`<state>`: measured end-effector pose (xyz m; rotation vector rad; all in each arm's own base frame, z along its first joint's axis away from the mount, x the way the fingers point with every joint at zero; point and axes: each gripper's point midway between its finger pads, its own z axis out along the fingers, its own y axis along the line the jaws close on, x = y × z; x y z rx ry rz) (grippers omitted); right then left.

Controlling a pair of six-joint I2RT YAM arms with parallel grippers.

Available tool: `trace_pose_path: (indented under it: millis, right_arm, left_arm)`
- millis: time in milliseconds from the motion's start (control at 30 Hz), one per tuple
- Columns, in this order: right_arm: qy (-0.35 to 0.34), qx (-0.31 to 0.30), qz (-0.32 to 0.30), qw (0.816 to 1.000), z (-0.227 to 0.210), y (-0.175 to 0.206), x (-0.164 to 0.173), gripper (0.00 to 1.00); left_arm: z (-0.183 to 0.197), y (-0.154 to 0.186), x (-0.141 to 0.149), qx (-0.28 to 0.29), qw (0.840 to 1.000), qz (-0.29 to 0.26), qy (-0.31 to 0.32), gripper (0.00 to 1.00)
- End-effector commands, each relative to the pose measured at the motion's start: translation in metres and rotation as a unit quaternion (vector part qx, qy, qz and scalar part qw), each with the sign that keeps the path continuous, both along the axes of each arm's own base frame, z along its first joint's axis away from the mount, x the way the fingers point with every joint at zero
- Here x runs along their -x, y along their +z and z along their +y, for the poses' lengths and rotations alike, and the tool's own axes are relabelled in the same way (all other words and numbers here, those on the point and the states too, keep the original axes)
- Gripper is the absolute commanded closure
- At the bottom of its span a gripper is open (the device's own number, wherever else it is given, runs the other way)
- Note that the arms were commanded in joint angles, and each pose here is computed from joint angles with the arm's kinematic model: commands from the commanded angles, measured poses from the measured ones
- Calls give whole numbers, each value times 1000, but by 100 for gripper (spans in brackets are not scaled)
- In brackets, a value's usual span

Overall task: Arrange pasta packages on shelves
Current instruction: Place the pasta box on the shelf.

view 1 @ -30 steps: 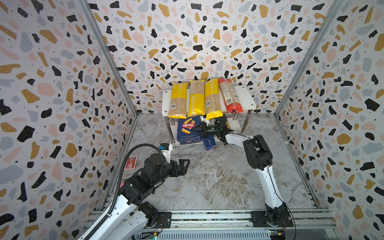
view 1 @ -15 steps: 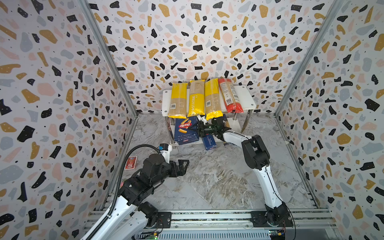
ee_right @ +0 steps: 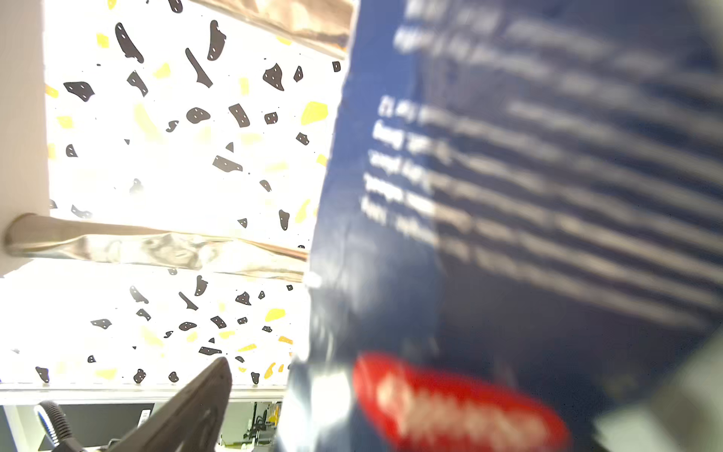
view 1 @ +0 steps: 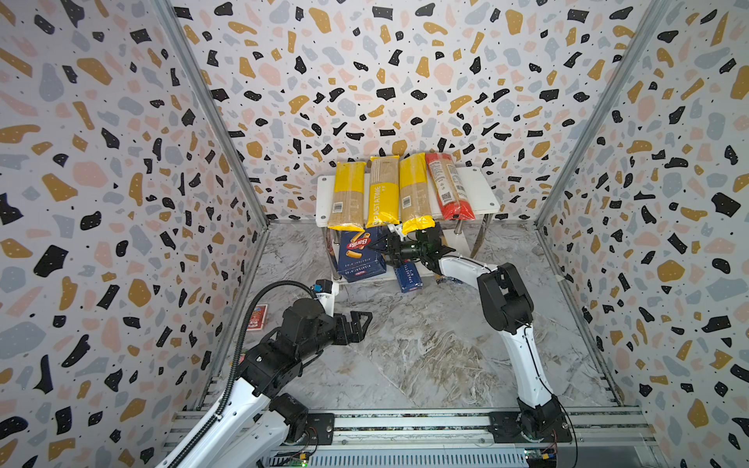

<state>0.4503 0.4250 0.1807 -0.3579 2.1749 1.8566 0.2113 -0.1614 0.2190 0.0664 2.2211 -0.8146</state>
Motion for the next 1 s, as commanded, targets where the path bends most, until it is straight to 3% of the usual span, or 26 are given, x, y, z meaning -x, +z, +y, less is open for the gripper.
trace_pose_path:
  millis: [0,433,633,967]
  right_arm:
    - [-5,-25,-66,998,-13,53,1,1]
    - [-12,-16,-56,998,-29,50,16,1]
    - [-32,21,-60,997,-35,41,10,1]
    - [12,43,-70,997,3,34,10,1]
  left_arm:
    - [-3,3,-4,9,1000,-14,-5,1]
    - [-5,10,-2,26,1000,-13,-9,1]
    - [-6,11,-1,30,999,-13,-9,0]
    - [-3,12,2,33,999,-14,-6,1]
